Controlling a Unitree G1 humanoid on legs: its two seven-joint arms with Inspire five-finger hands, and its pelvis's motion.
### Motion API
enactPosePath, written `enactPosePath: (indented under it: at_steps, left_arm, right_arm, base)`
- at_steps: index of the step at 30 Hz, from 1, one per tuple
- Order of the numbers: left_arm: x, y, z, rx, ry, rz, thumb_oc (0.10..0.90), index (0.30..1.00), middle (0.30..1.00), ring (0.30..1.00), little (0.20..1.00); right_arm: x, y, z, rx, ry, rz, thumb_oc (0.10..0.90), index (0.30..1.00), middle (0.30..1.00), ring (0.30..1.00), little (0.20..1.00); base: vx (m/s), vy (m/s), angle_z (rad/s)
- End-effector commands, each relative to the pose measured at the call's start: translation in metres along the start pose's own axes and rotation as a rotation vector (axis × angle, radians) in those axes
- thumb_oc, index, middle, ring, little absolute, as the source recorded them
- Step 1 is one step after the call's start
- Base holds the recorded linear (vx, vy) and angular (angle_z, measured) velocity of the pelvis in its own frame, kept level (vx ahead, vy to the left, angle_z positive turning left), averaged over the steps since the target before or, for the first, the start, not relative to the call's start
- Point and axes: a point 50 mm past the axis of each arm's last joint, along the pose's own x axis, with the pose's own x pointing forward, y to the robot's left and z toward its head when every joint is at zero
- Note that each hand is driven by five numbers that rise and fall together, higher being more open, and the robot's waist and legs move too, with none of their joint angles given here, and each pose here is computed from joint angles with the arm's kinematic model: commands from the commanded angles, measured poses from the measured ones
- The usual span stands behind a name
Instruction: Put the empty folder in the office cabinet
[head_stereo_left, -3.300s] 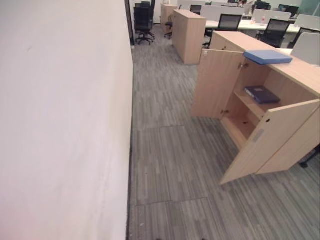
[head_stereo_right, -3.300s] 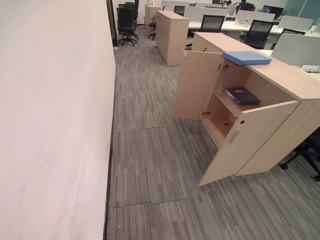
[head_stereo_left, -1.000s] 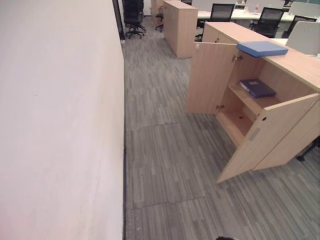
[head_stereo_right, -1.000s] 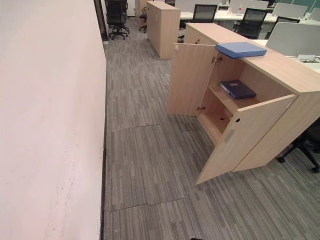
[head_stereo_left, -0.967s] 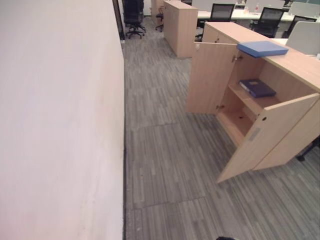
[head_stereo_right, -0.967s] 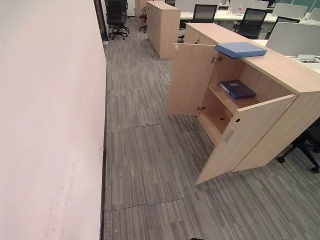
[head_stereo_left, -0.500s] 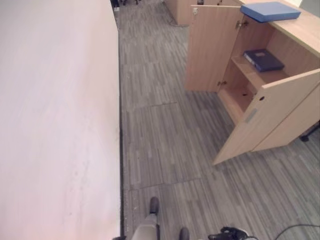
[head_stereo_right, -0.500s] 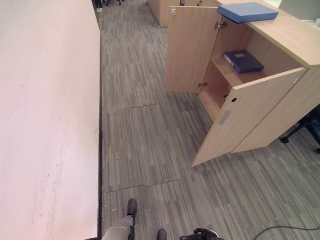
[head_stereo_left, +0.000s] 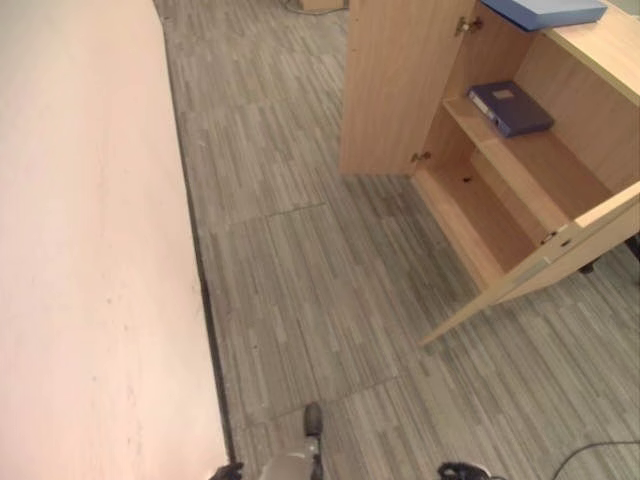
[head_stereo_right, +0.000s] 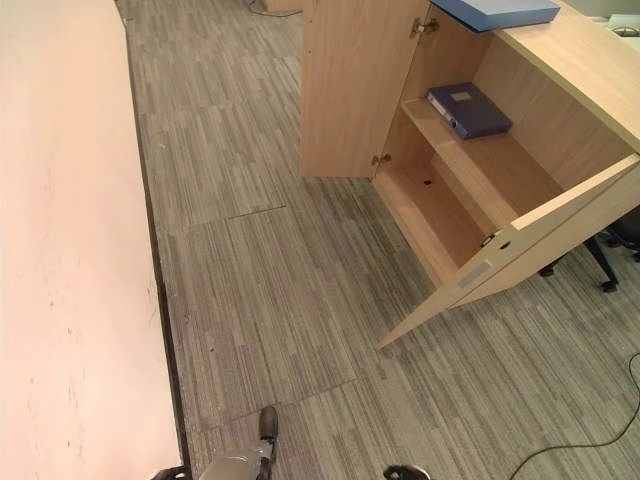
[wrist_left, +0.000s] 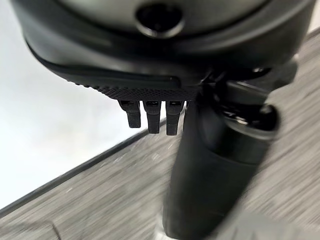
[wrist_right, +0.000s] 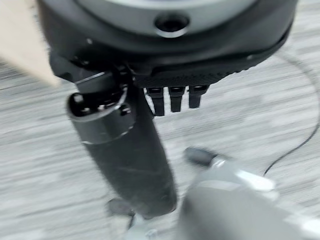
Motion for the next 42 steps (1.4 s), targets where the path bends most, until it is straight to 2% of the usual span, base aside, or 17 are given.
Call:
enactPosePath:
  at_steps: [1,9,17,26,32,34,37,42]
  left_arm:
    - [-0.002,0.013,-0.016,-0.012,0.04,0.048,0.8,0.9,0.9,0.9,0.9]
    - [-0.003,0.023,-0.02,-0.02,0.048,0.083,0.8,0.9,0.9,0.9,0.9]
    - [-0.004,0.013,-0.023,-0.002,0.056,0.054,0.8,0.9,0.9,0.9,0.9]
    - [-0.008,0.006,-0.042,-0.029,0.125,0.046,0.8,0.9,0.9,0.9,0.9]
    - [-0.005,0.009,-0.031,-0.001,0.093,0.054,0.8,0.9,0.9,0.9,0.9]
    - [-0.003,0.011,-0.018,0.013,0.045,0.059,0.8,0.9,0.9,0.9,0.9]
    - [-0.001,0.013,-0.005,0.014,-0.004,0.067,0.8,0.9,0.9,0.9,0.9]
    - [-0.002,0.011,-0.009,-0.001,-0.004,0.069,0.8,0.9,0.9,0.9,0.9]
  right_arm:
    - [-0.003,-0.019,0.004,-0.013,-0.034,-0.045,0.8,0.9,0.9,0.9,0.9]
    - [-0.003,-0.014,0.004,-0.002,-0.057,-0.04,0.8,0.9,0.9,0.9,0.9]
    - [-0.003,-0.015,0.008,0.037,-0.07,-0.045,0.8,0.9,0.9,0.9,0.9]
    - [-0.004,-0.018,-0.013,0.018,0.007,-0.054,0.8,0.9,0.9,0.9,0.9]
    - [-0.005,-0.023,-0.019,0.046,0.015,-0.074,0.8,0.9,0.9,0.9,0.9]
    - [-0.007,-0.028,-0.032,0.105,0.044,-0.098,0.8,0.9,0.9,0.9,0.9]
    - [-0.009,-0.031,-0.038,0.096,0.066,-0.109,0.8,0.9,0.9,0.9,0.9]
    - [-0.011,-0.035,-0.046,0.079,0.1,-0.124,0.8,0.9,0.9,0.9,0.9]
  base:
    - [0.17,0.241,0.07]
    - [0.23,0.111,0.41]
    - [0.21,-0.095,0.37]
    - [0.26,-0.128,0.45]
    - [0.17,-0.126,0.08]
    - [0.24,-0.195,0.38]
    - [0.15,-0.193,0.6]
    - [0.2,-0.046,-0.04]
